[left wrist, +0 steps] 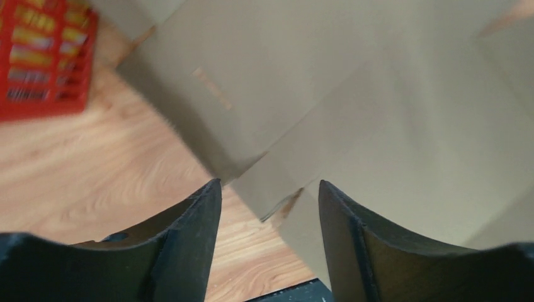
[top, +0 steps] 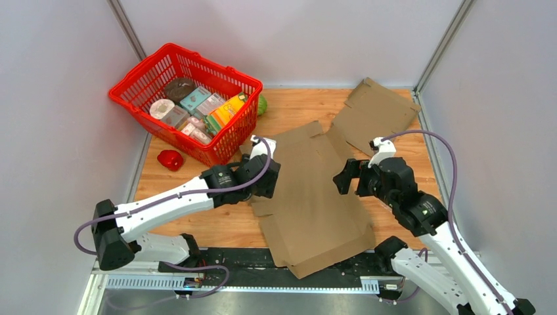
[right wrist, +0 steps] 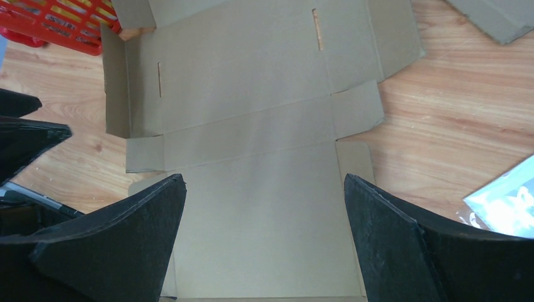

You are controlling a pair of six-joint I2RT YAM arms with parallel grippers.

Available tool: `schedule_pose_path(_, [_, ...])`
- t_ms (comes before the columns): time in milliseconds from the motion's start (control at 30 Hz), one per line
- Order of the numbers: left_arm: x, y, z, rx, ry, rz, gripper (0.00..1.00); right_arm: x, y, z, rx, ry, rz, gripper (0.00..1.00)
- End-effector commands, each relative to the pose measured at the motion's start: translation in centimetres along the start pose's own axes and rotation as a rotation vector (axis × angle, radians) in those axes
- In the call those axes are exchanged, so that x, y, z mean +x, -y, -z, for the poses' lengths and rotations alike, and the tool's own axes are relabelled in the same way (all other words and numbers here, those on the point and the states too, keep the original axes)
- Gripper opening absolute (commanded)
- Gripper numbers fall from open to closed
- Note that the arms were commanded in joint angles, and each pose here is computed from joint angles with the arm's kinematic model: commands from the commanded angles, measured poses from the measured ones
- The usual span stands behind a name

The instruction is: Fold the paper box

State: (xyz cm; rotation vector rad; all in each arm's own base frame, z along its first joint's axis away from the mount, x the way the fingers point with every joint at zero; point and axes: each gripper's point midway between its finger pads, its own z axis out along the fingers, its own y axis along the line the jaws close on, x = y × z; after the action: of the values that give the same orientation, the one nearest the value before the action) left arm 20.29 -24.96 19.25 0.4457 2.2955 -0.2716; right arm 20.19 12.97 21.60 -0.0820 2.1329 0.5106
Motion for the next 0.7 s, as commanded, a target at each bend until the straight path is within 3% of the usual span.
schedule_pose_path(0, [2.4,-5.3,-1.1,-0.298,0.062,0.165,0.78,0.1,-1.5,-1.1,-0.066,-0.004,-0.061,1.0])
schedule_pose_path(133, [3.8,-6.5,-2.8,-0.401,0.064,0.257,0.84,1.0,-2.8,-1.5,-0.136,-0.044,-0.093,1.0])
schedule_pose_path(300, [6.8,-7.7,-5.9,-0.465,-0.07,0.366,0.84,1.6,-3.0,-1.6,-0.154,-0.057,-0.105,1.0])
schedule_pose_path(467, [6.4,-8.1,-7.9,-0.53,-0.052,0.34,0.72,2.2,-2.6,-1.5,-0.142,-0.066,-0.108,1.0])
schedule_pose_path(633, [6.6,-8.6,-9.9,-0.557,-0.047,0.319,0.65,2.8,-2.0,-1.8,-0.115,-0.081,-0.108,1.0])
schedule_pose_path(667, [6.9,-8.7,-10.3,-0.563,-0.055,0.319,0.6,2.9,-2.0,-1.8,-0.112,-0.083,-0.108,1.0])
